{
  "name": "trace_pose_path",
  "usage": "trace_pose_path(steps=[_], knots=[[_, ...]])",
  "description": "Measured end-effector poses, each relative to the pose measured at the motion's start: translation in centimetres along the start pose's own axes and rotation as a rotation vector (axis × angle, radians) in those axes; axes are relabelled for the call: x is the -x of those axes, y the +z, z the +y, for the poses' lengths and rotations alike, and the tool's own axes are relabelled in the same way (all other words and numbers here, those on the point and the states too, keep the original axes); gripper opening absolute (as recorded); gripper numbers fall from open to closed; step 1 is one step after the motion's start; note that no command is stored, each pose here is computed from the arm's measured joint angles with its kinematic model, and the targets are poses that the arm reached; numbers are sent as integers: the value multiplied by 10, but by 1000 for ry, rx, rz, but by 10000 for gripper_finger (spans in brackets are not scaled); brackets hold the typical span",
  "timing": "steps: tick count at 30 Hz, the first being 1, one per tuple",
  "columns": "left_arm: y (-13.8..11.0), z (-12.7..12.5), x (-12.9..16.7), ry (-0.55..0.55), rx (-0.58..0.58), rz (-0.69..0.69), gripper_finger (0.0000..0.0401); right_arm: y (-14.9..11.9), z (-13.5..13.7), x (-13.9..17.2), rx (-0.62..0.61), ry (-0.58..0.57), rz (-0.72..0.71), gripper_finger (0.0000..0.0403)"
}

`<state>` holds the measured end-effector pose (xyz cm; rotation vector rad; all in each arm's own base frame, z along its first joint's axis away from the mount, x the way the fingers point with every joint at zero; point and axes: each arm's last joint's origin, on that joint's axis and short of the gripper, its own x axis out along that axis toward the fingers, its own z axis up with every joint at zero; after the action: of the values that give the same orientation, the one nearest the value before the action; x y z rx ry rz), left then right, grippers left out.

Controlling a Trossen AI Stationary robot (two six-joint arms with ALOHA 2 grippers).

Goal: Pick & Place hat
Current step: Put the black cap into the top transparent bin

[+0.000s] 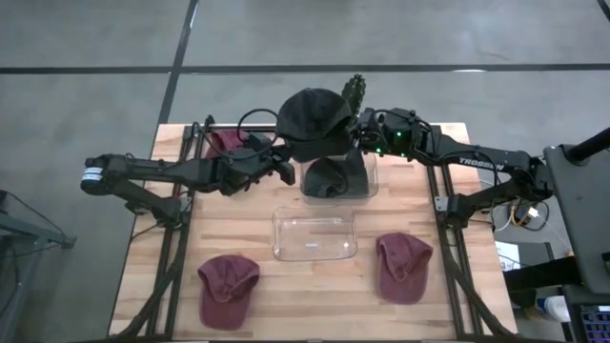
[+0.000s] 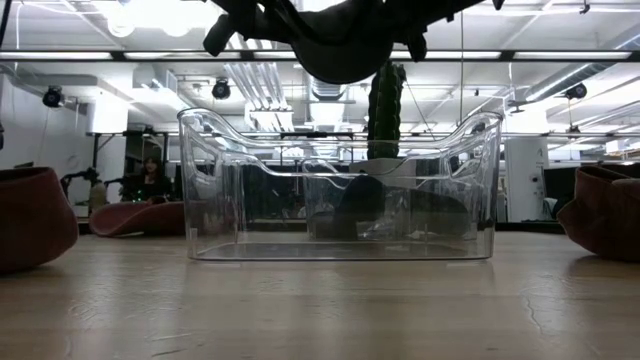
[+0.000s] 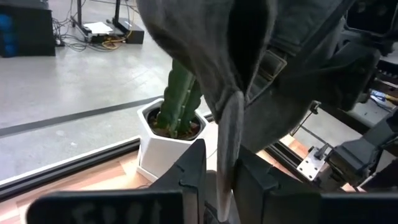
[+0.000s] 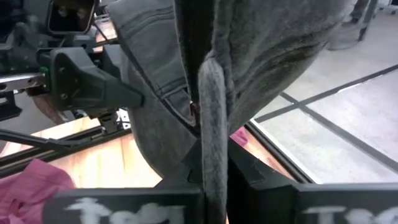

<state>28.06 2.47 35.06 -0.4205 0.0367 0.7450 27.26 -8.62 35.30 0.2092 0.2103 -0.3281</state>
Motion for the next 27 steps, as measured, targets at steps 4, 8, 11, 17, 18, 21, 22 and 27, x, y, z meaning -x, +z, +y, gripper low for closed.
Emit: trace_pose_path(steps=[4,8,11,17,18,21,22,27], knots=[[0,1,1,-9,-45,15,60,-1,0,4,0,-1,24,11],[3,5,10,-51,-70,70,61,-4,-2,11,2,-22,82,10],[6,9,18,-66,-64,104,62,-8,-4,19,6,-58,137,10],[5,22,36,-85,-119,241,62,-15,-5,33,110,-13,248,10],[4,26,39,-75,-136,270,62,-17,-5,35,146,-4,274,9],[-1,34,46,-29,-181,348,62,-23,-6,39,267,15,345,9],[-2,37,48,-14,-190,371,62,-25,-7,39,312,22,368,9],[-8,47,54,39,-242,453,62,-25,-7,40,513,63,419,9]])
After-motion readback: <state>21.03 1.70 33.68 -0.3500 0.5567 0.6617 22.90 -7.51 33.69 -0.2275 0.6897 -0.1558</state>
